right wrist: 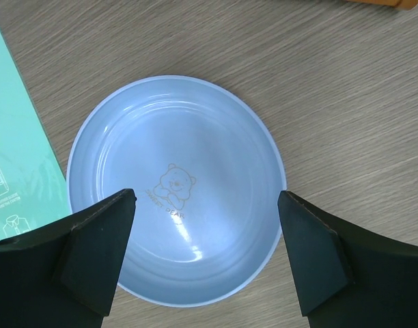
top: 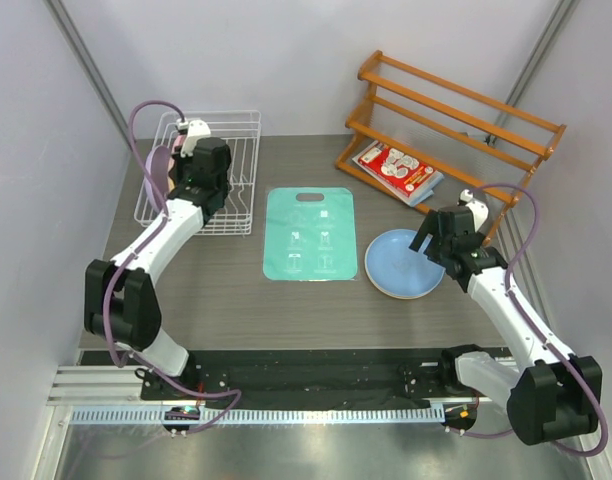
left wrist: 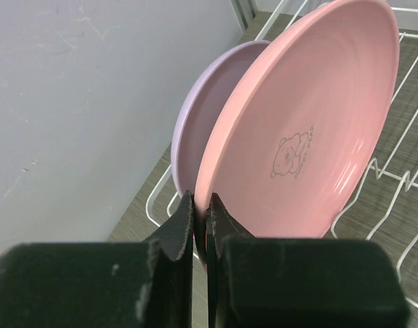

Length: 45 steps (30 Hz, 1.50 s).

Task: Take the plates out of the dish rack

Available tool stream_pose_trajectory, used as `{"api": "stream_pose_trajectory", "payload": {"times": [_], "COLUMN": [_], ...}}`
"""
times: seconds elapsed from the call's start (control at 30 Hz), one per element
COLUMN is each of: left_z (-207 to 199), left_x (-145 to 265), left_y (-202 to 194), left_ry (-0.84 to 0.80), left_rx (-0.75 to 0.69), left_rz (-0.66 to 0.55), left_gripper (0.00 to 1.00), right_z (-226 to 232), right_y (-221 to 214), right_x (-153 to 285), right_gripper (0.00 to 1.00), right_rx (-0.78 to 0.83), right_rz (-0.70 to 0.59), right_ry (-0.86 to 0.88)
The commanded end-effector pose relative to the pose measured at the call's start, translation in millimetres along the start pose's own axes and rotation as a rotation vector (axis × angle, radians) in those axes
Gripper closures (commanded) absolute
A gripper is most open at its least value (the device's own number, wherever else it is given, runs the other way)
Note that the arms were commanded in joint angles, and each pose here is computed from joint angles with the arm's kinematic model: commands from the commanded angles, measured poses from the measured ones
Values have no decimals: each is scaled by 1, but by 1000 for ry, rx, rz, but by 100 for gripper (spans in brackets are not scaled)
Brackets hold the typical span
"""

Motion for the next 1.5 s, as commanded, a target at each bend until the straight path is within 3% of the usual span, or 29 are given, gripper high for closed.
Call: {"api": "stream_pose_trajectory", "payload": {"times": [0.0, 0.23, 0.33, 0.4, 0.47, 0.5, 0.6, 0.8, 0.93, 1.33, 1.47], "left_z": [20, 38, 29, 8, -13, -34, -71, -114, -128, -147, -149], "left_x": [28, 54, 68, 86, 101, 117, 151, 194, 212, 241, 246], "left_y": [51, 64, 61, 65, 57, 54, 45, 31, 18, -2, 0], "left_ry": [5, 15, -79, -272, -426, -608, -885, -1175, -1236, -1263, -1275], "left_rx": [146, 143, 155, 198, 269, 287, 373, 463, 458, 408, 401], "left_rz": [-118, -148, -131, -120, -58, -24, 81, 243, 299, 330, 319], "left_gripper": [100, 100, 100, 100, 100, 100, 100, 100, 100, 100, 100], "right_z": [3, 7, 17, 31, 45, 55, 79, 120, 137, 147, 144], "right_y": [11, 17, 17, 23, 28, 35, 40, 42, 42, 42, 34], "right_x": [9, 18, 23, 31, 40, 47, 58, 75, 81, 75, 60], "right_gripper": [9, 9, 9, 10, 10, 10, 10, 11, 12, 13, 26], "right_rx": [-12, -9, 4, 11, 25, 37, 79, 103, 117, 124, 131], "right_rz": [-47, -58, -37, -44, -62, -84, -96, -104, -91, -84, -52], "right_ry": [35, 69, 132, 219, 276, 322, 420, 623, 701, 688, 635]}}
Point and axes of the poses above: each gripper's point midway between its finger pads, its own x axis back along the fingers, its own z axis along the line the jaws close on, y = z × x, the point moved 3 cm from there along x, back along the fingers, and after that the axes turned 1 degree about x, right-handed, at the moved point
